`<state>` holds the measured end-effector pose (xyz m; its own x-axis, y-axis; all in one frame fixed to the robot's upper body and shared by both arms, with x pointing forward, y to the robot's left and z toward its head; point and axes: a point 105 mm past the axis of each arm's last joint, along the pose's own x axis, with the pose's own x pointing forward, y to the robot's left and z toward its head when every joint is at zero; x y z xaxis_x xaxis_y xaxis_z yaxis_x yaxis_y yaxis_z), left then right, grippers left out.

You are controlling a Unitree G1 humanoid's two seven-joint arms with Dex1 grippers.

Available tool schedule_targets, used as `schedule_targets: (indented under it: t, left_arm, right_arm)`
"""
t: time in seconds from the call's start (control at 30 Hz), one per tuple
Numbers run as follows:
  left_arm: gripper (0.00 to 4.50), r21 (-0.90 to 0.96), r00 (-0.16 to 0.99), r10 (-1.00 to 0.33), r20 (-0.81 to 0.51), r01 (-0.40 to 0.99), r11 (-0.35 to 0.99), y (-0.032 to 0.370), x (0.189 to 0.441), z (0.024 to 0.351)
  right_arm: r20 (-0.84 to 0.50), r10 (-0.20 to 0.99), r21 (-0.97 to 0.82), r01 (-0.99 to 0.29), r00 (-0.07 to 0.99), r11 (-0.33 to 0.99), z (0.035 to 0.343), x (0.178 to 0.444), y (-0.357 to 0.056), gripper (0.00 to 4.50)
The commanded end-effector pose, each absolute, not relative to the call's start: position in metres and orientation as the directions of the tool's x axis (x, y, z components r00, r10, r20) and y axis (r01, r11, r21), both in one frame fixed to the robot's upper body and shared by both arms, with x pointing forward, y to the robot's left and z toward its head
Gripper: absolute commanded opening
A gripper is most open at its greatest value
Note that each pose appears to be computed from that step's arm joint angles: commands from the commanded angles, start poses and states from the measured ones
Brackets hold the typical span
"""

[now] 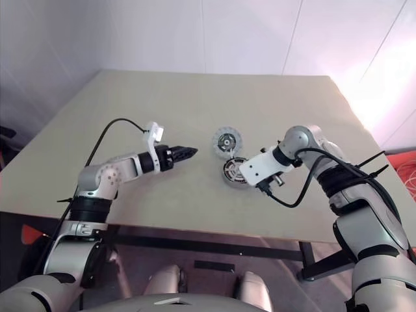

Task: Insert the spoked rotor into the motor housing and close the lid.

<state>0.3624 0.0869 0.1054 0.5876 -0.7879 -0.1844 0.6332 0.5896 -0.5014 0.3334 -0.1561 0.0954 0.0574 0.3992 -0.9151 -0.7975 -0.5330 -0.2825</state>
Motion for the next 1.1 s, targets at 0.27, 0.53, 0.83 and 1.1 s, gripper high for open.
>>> schedule_targets:
  t: [0.27, 0.53, 0.83, 1.1]
  left_arm:
    - [3.06, -0.461, 0.58, -0.801, -0.145, 0.677, 0.574, 0.08, 0.362, 0.121]
    - [3.06, -0.46, 0.585, -0.798, -0.145, 0.674, 0.578, 0.08, 0.363, 0.12]
    - [3.06, -0.468, 0.616, -0.774, -0.145, 0.646, 0.603, 0.088, 0.363, 0.116]
    - [3.06, -0.482, 0.647, -0.747, -0.149, 0.613, 0.627, 0.098, 0.36, 0.11]
  right_arm:
    - [-0.917, 0.387, -0.314, -0.773, 0.097, -0.551, 0.099, 0.339, -0.153, 0.08]
    - [-0.903, 0.405, -0.366, -0.752, 0.143, -0.549, 0.105, 0.347, -0.148, 0.08]
    - [-0.792, 0.585, -0.435, -0.833, 0.174, -0.342, 0.131, 0.337, -0.115, 0.08]
    - [-0.78, 0.6, -0.25, -0.968, 0.18, -0.034, 0.141, 0.326, -0.104, 0.08]
